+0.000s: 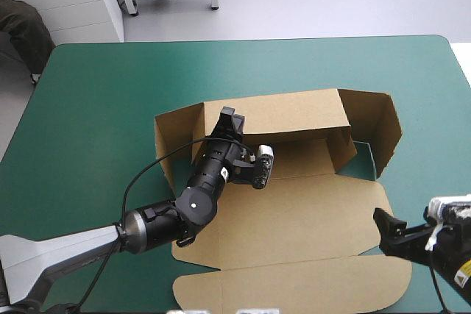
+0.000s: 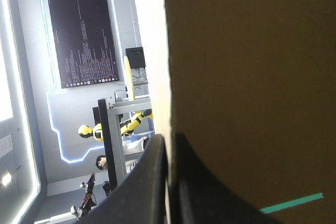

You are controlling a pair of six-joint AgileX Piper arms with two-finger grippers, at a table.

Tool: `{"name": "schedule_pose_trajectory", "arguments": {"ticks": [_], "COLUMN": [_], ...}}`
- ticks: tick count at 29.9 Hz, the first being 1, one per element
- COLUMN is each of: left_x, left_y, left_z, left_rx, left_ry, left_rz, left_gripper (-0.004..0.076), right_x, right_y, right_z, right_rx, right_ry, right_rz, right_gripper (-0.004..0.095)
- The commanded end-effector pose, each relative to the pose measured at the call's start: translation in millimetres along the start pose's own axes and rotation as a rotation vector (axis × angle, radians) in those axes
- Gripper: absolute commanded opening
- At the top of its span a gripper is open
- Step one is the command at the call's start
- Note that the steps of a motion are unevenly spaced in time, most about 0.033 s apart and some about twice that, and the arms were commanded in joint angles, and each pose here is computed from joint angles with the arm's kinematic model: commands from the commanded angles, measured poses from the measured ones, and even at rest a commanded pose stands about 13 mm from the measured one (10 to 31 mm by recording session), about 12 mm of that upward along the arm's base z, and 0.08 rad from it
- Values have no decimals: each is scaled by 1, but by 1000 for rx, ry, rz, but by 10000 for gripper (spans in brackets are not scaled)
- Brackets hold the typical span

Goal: Fold the box

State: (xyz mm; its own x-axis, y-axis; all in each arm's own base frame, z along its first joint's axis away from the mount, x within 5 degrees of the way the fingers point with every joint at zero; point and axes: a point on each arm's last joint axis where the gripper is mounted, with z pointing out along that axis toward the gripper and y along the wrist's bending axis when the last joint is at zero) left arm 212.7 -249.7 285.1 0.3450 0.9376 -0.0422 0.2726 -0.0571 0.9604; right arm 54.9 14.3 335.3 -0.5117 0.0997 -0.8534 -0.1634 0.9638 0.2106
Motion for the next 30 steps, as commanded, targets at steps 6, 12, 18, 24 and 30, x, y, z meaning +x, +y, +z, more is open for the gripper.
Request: {"name": "schedule_pose_trajectory", "arguments": {"ticks": [6,12,18,24,30], "left_x": [3,4,4,4,3], "left_y": [19,20,20,20,19], "left_z": [-9,-9,-9,-9,-9], "left_rx": [-86,-93,-93,-93,-89], "left_ry": [4,16,16,16,9], "left_rz": [-1,-1,-1,-1,-1], "left_gripper": [-10,-10,-10,-10,-10], "right_x": [-101,-160,-211,-242,-239], "right_y": [20,34,24,-22,-66], "right_z": [18,52,93,143,198], "right_rx": [85,140,211,103,139], "right_ry": [-73,-57,72,200,289], "right_rz": [-26,-62,-98,31,77], "right_gripper": [845,845,832,832,832]}}
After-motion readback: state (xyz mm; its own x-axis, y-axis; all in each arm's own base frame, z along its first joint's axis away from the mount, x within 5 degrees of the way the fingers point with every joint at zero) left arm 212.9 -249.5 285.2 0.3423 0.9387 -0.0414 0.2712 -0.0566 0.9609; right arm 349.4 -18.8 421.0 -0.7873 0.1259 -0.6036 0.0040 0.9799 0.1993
